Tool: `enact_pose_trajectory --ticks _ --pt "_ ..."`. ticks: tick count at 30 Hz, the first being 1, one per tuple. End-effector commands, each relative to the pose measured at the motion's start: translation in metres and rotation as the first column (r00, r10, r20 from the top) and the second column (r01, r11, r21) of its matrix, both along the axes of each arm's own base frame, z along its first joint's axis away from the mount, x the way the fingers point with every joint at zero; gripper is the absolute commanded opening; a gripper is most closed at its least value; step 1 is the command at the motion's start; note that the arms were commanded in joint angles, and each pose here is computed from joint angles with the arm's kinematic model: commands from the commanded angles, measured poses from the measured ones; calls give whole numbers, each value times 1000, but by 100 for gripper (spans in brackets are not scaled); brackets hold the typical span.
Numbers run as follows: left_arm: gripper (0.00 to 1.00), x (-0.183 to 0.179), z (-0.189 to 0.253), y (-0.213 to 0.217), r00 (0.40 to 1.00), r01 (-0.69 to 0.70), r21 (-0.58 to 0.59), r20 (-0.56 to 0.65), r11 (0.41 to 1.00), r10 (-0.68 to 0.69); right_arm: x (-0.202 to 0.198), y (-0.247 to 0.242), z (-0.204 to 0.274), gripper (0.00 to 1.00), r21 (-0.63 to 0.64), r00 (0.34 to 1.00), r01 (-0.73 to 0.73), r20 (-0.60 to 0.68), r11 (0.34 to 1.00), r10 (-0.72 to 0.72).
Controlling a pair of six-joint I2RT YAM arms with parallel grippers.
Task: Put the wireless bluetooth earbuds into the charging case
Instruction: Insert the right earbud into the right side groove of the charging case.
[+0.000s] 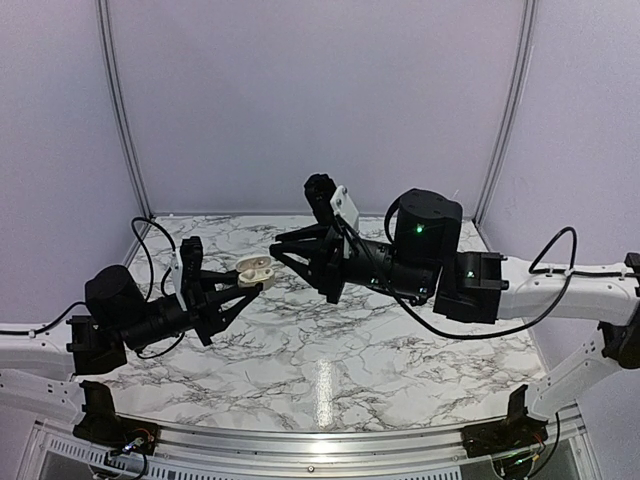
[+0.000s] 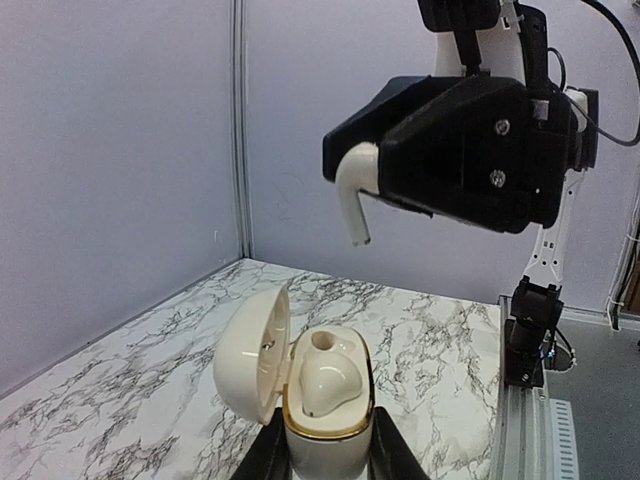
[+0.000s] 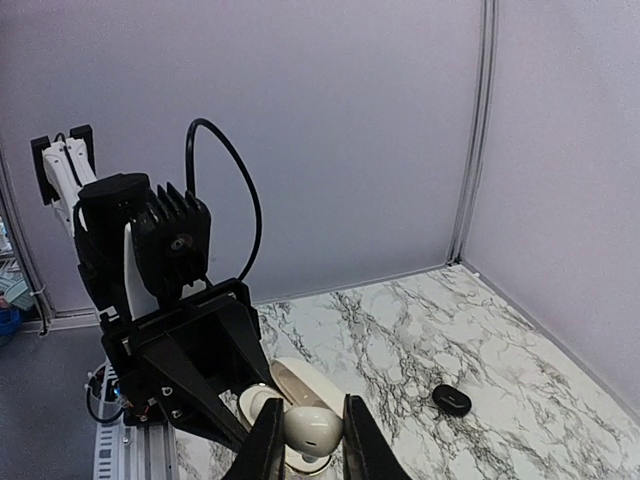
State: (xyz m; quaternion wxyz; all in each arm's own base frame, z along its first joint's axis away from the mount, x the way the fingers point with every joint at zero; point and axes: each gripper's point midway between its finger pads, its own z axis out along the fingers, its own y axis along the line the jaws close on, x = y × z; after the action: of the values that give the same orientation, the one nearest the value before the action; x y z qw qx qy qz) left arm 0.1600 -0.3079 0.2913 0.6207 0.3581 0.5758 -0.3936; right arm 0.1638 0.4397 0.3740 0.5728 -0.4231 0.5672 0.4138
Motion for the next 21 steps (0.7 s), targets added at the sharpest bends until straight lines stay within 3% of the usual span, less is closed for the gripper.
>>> enact_pose_trajectory --ticks 1,21 --pt "0 4 35 2 999 -18 -104 33 994 22 1 4 16 8 42 1000 18 4 999 -19" --pt "0 7 40 4 999 -35 -149 22 988 39 10 19 8 8 43 999 42 -24 998 -41"
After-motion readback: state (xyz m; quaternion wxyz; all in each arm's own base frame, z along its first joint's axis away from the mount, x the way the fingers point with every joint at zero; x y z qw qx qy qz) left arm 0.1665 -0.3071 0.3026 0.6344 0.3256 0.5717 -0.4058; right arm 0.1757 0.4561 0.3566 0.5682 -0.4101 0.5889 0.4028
